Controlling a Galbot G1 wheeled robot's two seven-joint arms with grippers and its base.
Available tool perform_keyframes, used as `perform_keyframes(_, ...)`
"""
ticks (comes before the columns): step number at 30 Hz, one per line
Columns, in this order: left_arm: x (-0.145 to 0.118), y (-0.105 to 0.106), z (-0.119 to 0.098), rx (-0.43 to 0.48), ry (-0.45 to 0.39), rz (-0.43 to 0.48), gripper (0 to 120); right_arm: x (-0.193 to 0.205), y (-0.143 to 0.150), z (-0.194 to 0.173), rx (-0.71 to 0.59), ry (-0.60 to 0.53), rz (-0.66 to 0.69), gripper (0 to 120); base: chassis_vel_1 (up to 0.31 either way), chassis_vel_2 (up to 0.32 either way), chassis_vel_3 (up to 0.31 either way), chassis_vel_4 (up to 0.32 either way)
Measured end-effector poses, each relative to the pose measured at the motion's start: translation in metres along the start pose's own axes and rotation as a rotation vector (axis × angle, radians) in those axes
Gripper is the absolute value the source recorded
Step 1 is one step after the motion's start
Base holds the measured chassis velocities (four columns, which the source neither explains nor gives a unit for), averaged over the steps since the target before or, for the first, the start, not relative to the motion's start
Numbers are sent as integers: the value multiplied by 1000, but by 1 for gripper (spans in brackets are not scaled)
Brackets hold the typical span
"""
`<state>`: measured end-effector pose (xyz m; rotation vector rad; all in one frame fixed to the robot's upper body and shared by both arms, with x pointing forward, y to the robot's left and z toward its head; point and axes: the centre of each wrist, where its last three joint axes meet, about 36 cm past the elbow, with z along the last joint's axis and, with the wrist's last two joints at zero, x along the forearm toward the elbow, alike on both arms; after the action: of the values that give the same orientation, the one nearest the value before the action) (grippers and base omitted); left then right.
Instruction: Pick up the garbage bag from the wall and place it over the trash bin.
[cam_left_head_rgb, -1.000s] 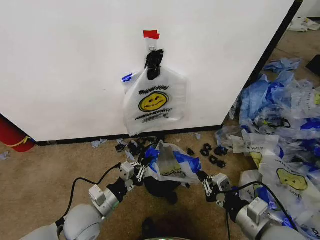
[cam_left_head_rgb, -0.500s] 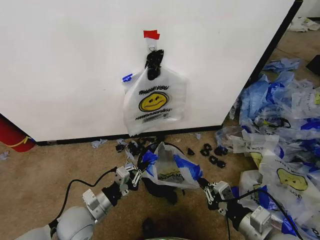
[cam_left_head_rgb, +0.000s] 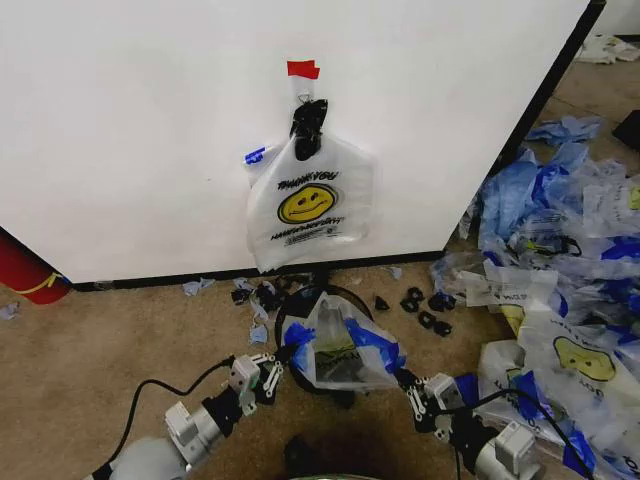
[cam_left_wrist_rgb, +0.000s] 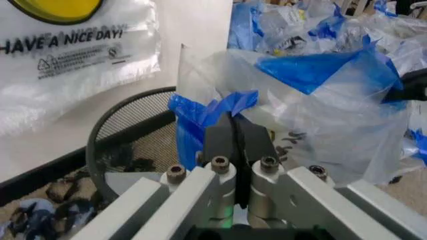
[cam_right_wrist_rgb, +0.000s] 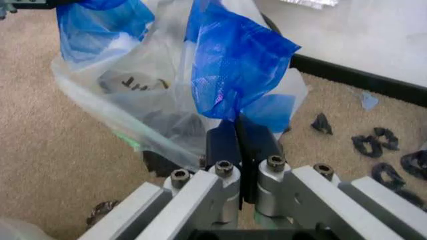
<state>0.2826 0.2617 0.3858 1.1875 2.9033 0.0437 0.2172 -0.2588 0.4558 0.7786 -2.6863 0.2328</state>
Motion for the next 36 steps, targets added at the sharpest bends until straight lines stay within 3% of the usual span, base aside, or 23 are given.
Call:
perform_keyframes(23, 5, 3, 20, -30, 40, -15, 0, 0, 12, 14, -33, 45, 29, 0, 0, 0, 0, 0)
perform_keyframes(36, 1, 8, 14, -56, 57, -43, 0, -1, 9, 12, -30, 40, 39, 0, 0, 0, 0, 0)
